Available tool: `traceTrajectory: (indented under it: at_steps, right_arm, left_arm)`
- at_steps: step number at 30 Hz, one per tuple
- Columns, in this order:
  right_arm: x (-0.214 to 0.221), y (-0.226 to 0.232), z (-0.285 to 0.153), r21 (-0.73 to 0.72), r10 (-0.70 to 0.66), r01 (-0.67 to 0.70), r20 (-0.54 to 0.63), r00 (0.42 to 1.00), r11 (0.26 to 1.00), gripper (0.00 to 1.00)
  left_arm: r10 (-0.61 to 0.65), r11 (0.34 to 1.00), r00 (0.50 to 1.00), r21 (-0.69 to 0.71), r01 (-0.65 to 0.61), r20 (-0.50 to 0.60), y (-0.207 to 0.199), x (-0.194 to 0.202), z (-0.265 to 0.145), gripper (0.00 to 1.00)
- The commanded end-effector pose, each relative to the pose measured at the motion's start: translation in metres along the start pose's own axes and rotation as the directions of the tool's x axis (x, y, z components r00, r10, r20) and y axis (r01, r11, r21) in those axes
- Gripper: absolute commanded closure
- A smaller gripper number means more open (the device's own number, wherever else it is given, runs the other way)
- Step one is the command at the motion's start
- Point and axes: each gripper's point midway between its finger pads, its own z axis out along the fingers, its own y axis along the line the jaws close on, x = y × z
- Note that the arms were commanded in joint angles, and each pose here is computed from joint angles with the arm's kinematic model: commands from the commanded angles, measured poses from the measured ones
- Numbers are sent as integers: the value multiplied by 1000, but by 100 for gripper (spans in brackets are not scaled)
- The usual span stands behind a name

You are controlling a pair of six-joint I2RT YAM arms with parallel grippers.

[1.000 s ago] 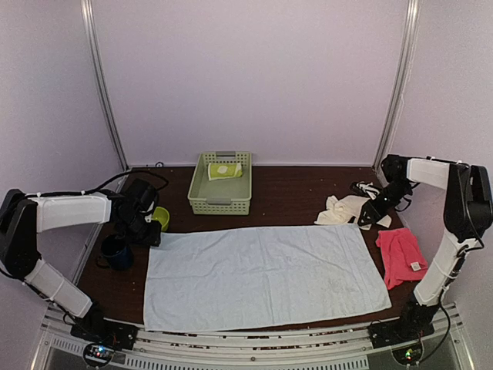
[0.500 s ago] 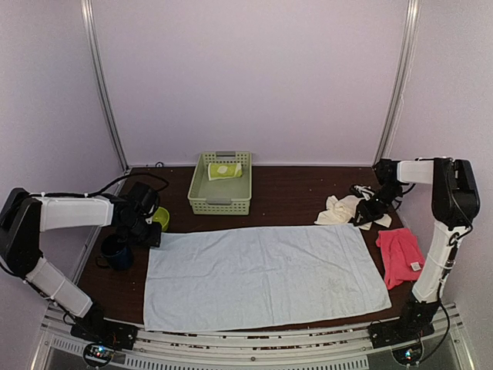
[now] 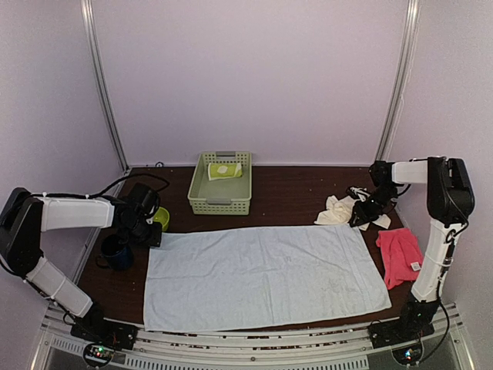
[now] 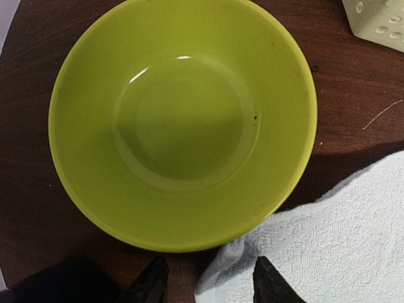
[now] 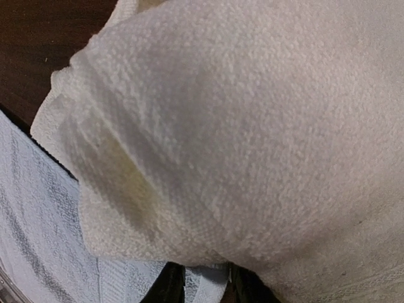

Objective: Roll the towels
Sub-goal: Pick up the towel from the center of the board.

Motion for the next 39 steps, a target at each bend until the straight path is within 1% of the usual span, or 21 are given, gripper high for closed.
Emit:
traceTrajectory:
  at_steps: [1,4,7,11,13,20,23,25,27,28,29,30,33,36,39]
  right_arm:
    - [-11,5,-3,-6,-11,12,33,999,1000,76]
    - [-16,8,-13,-3,-21,21,60,998,1000,85]
    - [-20,11,-21,-3,-27,28,83,996,1000,90]
    - [-20,14,-27,-4,-29,29,89,996,1000,95]
    - [-20,16,-30,-8,-31,32,93,995,999,97]
    - [-21,23,-49,7,-53,52,133,990,999,100]
    - [-19,21,-51,28,-58,55,137,989,998,100]
    - [-18,19,-48,34,-59,55,131,990,998,100]
    - [-17,18,-44,28,-55,52,125,991,998,100]
    - [-17,18,-43,23,-52,49,125,991,999,100]
    - [-17,19,-42,15,-49,47,126,991,999,100]
    - [-18,20,-41,9,-46,46,127,991,999,100]
    - [-19,21,-41,4,-44,44,132,990,999,100]
    - [-20,21,-42,4,-46,46,136,990,999,100]
    - [-20,21,-42,1,-46,47,134,990,999,100]
  left_arm:
    - [2,1000,999,17,-2,50,-2,-12,-2,55]
    - [5,1000,998,30,-7,63,-4,-14,-4,60]
    - [8,999,998,33,-10,67,-4,-16,-5,64]
    - [8,999,997,41,-11,71,-5,-15,-7,73]
    - [6,999,997,46,-10,76,-5,-16,-9,76]
    - [3,999,994,52,-8,105,-3,-19,-21,92]
    - [6,999,993,46,-11,115,-1,-19,-23,94]
    - [7,999,994,45,-12,114,-1,-19,-22,94]
    - [2,999,994,50,-7,108,-1,-17,-21,89]
    - [2,999,994,52,-8,106,-2,-16,-20,85]
    - [3,999,994,51,-9,106,-2,-16,-19,74]
    - [0,999,995,41,-4,103,0,-15,-18,68]
    - [-7,1000,996,21,5,92,3,-13,-14,58]
    - [2,1000,995,29,-5,100,1,-13,-10,54]
    - [14,999,994,43,-18,106,-4,-16,-6,54]
